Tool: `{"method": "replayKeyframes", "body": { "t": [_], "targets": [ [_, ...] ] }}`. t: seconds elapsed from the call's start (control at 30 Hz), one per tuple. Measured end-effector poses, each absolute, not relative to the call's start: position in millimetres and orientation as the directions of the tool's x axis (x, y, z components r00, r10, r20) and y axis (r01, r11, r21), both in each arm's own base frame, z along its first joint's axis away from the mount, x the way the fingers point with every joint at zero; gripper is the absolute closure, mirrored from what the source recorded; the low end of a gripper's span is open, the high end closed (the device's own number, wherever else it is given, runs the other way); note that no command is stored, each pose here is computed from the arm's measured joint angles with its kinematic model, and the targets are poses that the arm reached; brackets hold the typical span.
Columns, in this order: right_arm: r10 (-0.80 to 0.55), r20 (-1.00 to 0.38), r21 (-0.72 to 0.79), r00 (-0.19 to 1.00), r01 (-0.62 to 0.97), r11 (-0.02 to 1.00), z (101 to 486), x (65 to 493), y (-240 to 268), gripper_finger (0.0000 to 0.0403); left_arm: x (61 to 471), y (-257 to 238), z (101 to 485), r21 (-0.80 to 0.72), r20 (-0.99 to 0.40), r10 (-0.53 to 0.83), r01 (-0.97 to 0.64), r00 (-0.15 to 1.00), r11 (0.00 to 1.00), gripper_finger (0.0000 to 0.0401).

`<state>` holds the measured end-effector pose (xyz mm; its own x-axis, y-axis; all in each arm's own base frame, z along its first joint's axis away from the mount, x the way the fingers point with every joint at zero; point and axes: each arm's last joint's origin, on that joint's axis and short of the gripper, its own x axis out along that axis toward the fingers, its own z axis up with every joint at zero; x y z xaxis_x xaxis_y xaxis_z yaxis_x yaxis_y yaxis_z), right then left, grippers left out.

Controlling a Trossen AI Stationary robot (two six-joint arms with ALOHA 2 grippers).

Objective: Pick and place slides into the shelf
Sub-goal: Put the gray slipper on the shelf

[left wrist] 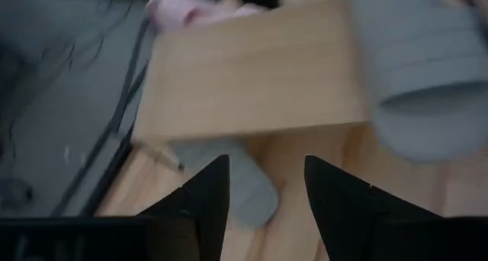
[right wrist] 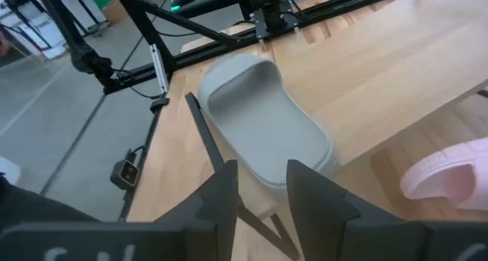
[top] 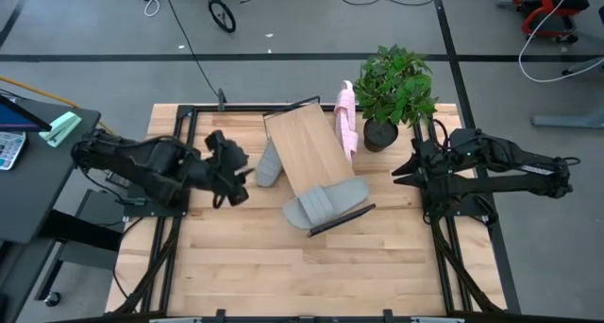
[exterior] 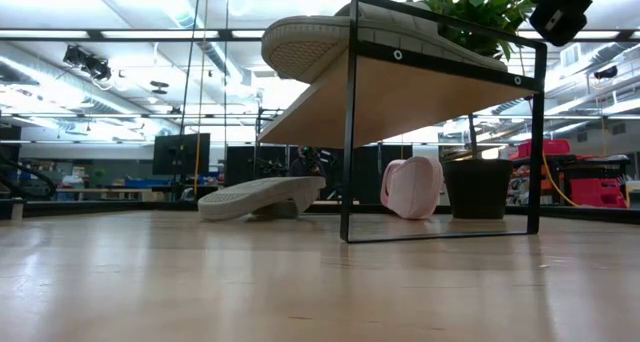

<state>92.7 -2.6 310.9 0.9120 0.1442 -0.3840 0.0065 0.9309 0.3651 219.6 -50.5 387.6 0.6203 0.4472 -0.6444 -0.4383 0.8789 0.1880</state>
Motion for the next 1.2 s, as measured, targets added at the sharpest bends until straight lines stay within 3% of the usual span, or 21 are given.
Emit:
{"method": "replayKeyframes", "body": {
  "t": [0.13,0.33,0.5,0.7,1.2],
  "targets": [
    [0.141,-0.400,0.331,0.905,-0.001,0.944,309.6,97.5,-3.3,0.0284,214.9,-41.0,382.1,0.175,-0.694,0.474,-0.511,0.543,0.842,0.0224],
    [0.134,-0.433,0.309,0.891,0.007,0.951,306.5,105.7,-4.4,0.0282,212.9,-27.2,364.6,0.097,-0.747,0.396,-0.502,0.534,0.859,0.0230],
    [0.130,-0.438,0.312,0.889,0.015,0.950,306.1,107.3,-4.7,0.0283,202.3,-12.6,324.7,-0.041,-0.742,0.328,-0.528,0.584,0.848,0.0244],
    [0.090,-0.417,0.285,0.904,0.036,0.958,308.4,108.8,-5.9,0.0283,193.0,6.9,287.1,-0.252,-0.631,0.279,-0.531,0.724,0.809,0.0260],
    [0.007,-0.445,0.292,0.896,0.138,0.946,306.0,107.7,-8.2,0.0286,181.3,54.6,212.4,-0.436,-0.530,0.301,-0.559,0.793,0.705,0.0260]
  ]
}}
